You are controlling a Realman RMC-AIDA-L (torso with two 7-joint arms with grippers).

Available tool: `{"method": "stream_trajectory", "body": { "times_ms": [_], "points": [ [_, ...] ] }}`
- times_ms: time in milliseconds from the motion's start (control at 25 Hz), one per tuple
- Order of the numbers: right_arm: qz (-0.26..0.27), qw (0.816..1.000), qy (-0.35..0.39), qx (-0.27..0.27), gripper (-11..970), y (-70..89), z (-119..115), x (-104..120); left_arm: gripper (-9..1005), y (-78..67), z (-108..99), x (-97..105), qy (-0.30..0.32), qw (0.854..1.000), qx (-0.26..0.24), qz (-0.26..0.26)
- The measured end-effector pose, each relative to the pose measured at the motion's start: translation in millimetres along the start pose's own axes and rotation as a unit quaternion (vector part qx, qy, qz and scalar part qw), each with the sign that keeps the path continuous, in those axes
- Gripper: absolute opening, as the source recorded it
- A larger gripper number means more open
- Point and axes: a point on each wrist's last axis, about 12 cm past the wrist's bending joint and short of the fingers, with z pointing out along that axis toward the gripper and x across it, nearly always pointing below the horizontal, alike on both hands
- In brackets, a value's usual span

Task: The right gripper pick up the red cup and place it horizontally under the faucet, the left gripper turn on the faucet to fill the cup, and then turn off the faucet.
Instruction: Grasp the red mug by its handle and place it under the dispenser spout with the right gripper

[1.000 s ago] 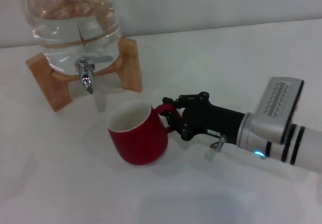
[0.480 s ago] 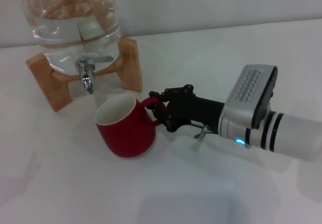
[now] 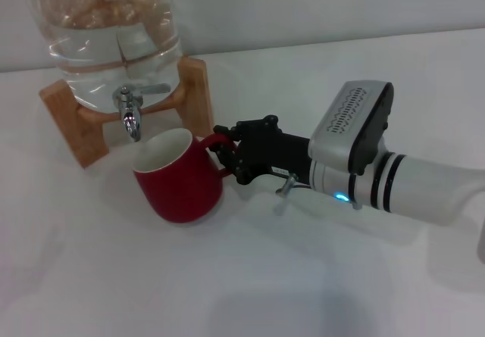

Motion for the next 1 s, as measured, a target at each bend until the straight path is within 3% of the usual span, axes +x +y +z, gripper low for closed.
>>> {"method": "stream_trajectory", "body": {
  "times_ms": [480,1000],
  "points": [
    [0.003,1.000,0.001,-0.027,151,12.5,19.8,-12.2,876,-3.9,1.3,-3.5,-0.003,1.000,0.019,0.001],
    [-0.009,1.000,0.009,-0.013,151,6.5,21.6,-10.7,876,-6.9,-1.6,-6.2,-0.004,0.999,0.035,0.003]
  ]
}}
